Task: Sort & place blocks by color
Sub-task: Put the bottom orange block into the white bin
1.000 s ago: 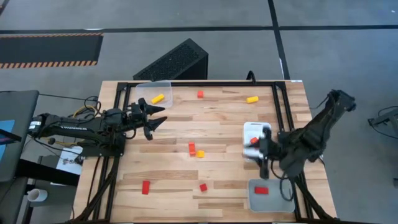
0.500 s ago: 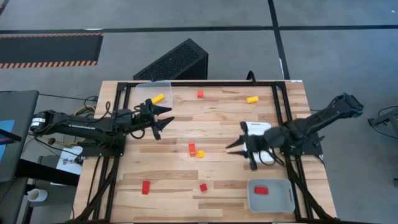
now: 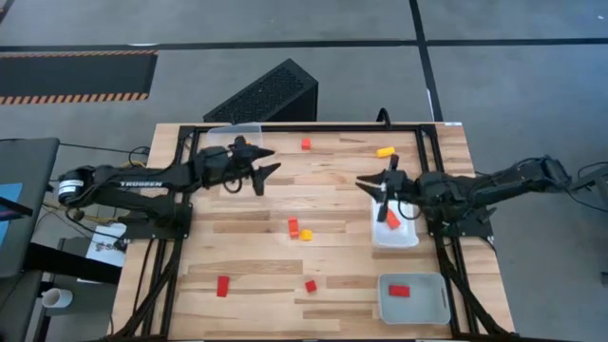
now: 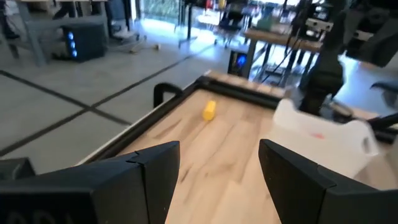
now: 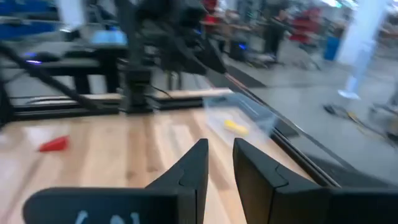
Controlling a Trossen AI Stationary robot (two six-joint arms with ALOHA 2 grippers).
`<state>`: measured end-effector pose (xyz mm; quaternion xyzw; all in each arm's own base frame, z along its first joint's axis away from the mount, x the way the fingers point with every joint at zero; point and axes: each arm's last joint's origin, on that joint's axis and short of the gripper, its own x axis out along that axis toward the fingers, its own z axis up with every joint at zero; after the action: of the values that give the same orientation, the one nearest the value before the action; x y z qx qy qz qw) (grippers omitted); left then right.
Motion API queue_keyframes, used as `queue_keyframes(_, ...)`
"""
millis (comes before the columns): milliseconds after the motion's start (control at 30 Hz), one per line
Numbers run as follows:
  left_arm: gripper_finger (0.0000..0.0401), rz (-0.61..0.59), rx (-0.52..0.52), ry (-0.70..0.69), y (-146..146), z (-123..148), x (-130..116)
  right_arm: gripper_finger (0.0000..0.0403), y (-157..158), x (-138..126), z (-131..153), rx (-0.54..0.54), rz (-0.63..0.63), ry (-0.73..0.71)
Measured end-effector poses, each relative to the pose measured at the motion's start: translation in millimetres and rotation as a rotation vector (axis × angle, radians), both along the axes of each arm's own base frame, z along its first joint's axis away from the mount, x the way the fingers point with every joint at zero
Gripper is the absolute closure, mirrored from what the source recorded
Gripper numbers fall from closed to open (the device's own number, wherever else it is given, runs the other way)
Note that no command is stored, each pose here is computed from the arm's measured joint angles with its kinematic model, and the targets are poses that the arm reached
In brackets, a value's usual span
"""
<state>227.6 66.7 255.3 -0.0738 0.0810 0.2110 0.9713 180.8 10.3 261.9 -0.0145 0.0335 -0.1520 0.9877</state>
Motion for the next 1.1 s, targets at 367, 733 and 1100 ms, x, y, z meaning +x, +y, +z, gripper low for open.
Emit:
queue_keyframes(367,0.0193,-0.235,-0.174,0.291,10.4,-27.5,38.0,0.0305,-22.7,13.7,-17.7,0.022,-0.121,0.09)
queue_keyframes(733,0.0189,-0.347,-0.133,0.493,-53.9,-75.1,66.7,0.0305,-23.0,15.1,-17.9,-0.028,-0.117,0.104)
queue_keyframes(1100,0.0124,-0.278,-0.111,0.607,-58.2,-103.2,74.2,0.0305,-21.5,15.6,-15.1,-0.025,-0.11,0.075)
